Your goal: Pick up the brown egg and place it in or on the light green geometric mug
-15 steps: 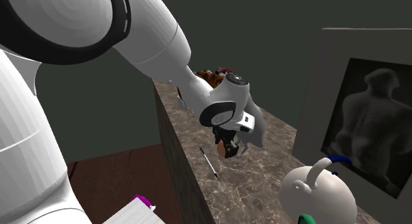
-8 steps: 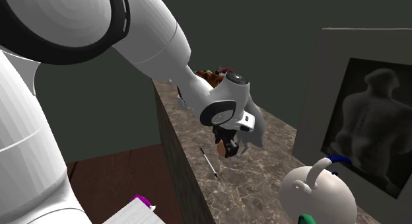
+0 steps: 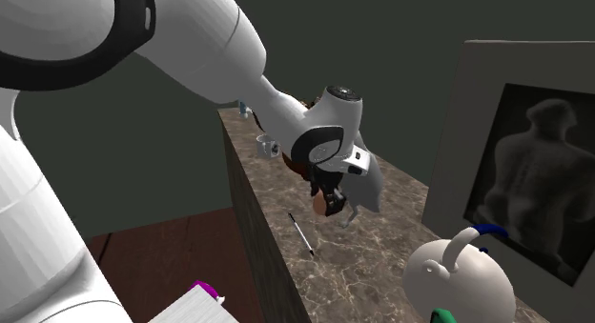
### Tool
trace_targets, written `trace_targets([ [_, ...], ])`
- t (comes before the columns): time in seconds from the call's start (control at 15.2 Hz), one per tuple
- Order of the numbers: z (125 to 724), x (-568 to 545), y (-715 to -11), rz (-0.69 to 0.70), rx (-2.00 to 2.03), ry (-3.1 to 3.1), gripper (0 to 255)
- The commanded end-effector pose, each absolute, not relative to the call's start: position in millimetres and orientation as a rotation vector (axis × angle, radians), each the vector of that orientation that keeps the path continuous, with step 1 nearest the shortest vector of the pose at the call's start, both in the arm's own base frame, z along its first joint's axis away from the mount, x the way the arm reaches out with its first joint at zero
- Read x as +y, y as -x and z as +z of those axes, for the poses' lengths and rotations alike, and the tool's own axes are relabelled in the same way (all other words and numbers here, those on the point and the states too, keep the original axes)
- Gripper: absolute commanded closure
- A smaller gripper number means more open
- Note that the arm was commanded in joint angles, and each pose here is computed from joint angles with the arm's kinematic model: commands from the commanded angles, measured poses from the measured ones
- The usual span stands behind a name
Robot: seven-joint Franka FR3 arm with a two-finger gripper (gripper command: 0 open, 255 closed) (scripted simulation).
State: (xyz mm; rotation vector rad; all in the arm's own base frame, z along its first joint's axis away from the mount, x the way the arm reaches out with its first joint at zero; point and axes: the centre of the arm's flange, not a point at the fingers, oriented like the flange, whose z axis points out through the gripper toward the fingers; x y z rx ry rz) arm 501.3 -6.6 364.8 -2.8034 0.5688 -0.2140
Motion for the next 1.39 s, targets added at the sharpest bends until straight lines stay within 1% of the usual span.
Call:
trace_targets([
  [0.0, 375.7, -5.9, -502.1, -0.215, 0.569, 2.803, 255],
  [1.32, 481.3, -5.9, -502.1, -0.215, 0.569, 2.803, 255],
])
